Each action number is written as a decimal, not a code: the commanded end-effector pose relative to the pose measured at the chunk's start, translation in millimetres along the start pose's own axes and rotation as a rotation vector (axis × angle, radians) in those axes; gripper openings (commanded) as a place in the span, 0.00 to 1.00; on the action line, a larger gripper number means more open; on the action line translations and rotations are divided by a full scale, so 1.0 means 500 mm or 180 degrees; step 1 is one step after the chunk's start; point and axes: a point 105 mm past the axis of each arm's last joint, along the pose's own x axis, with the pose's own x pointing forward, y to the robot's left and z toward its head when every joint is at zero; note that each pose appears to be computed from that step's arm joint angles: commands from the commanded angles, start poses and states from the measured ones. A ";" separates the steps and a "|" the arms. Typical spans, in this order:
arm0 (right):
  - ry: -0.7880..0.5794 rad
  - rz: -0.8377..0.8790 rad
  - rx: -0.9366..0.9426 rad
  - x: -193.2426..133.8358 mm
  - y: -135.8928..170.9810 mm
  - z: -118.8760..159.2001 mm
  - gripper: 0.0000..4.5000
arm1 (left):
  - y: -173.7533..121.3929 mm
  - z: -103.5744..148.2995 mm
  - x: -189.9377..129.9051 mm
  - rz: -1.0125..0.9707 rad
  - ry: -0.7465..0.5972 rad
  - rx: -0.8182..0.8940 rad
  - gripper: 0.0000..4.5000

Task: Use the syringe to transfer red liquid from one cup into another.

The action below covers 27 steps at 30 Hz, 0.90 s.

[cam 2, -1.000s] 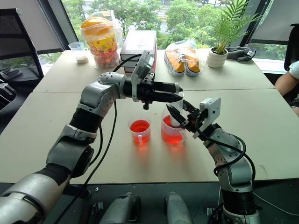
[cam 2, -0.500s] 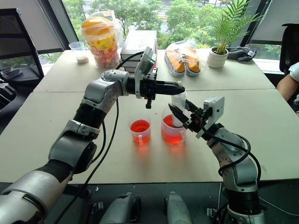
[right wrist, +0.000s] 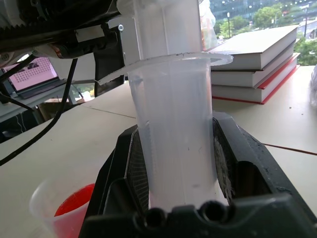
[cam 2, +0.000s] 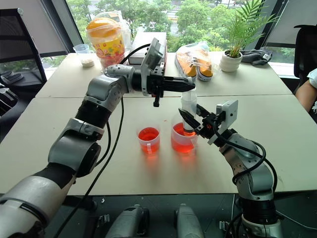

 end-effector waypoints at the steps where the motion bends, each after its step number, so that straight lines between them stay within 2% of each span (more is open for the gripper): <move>1: 0.0225 0.0334 0.0124 0.001 0.042 -0.037 0.31 | 0.023 0.121 -0.047 0.0356 -0.0402 0.0582 0.01; 9: 0.0135 0.0327 0.0055 0.007 0.032 -0.016 0.31 | 0.012 0.103 -0.039 0.0232 -0.0382 0.0461 0.01; 12: 0.0025 0.0293 -0.0016 0.013 0.022 0.010 0.31 | 0.003 0.075 -0.037 0.0137 -0.0304 0.0325 0.21; 19: -0.0112 0.0221 -0.0071 0.017 0.000 0.053 0.31 | -0.004 0.036 -0.054 0.0126 -0.0144 0.0250 0.92; 20: -0.0109 0.0222 -0.0078 0.018 -0.001 0.055 0.31 | -0.004 0.034 -0.058 0.0138 -0.0131 0.0258 0.98; 27: -0.0267 0.0282 -0.0112 0.036 0.021 0.094 0.31 | -0.019 0.014 -0.161 0.0380 0.0027 0.0175 0.98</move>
